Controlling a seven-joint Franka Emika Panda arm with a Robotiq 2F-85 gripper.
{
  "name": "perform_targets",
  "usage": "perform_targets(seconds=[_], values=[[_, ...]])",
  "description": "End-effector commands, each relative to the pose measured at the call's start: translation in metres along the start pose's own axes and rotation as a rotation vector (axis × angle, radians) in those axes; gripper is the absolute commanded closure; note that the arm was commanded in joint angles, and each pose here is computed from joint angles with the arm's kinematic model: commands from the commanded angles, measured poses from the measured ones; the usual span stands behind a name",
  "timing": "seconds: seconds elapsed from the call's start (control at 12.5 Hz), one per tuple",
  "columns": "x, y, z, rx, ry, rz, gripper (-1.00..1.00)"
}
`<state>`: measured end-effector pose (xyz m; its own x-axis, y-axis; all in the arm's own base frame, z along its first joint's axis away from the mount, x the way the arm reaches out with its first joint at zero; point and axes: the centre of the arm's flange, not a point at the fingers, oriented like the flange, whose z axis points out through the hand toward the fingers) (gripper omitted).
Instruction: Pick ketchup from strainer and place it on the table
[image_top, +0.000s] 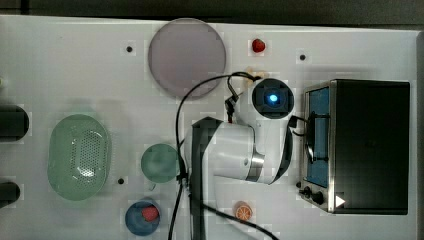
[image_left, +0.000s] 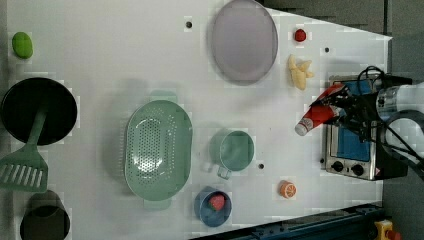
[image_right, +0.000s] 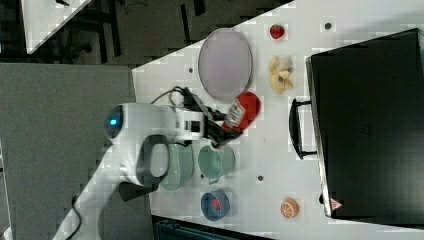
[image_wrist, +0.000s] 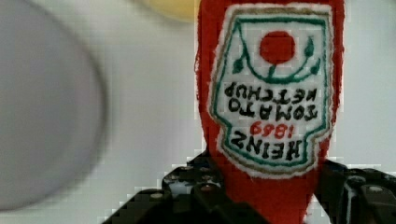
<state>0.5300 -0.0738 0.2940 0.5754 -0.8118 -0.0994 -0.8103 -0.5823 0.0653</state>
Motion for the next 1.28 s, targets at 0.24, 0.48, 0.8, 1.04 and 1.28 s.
perform_targets(seconds=[0.24, 0.48, 0.8, 1.04, 1.28], values=[[-0.040, -0.017, 0.075, -0.021, -0.023, -0.127, -0.85], [-0.041, -0.027, 0.030, 0.021, 0.023, -0.138, -1.00], [-0.047, -0.042, -0.085, 0.045, 0.062, -0.119, -1.00], [-0.055, -0.056, -0.172, 0.090, 0.109, -0.141, -1.00], [-0.068, -0.061, -0.232, 0.075, 0.099, -0.161, -1.00]])
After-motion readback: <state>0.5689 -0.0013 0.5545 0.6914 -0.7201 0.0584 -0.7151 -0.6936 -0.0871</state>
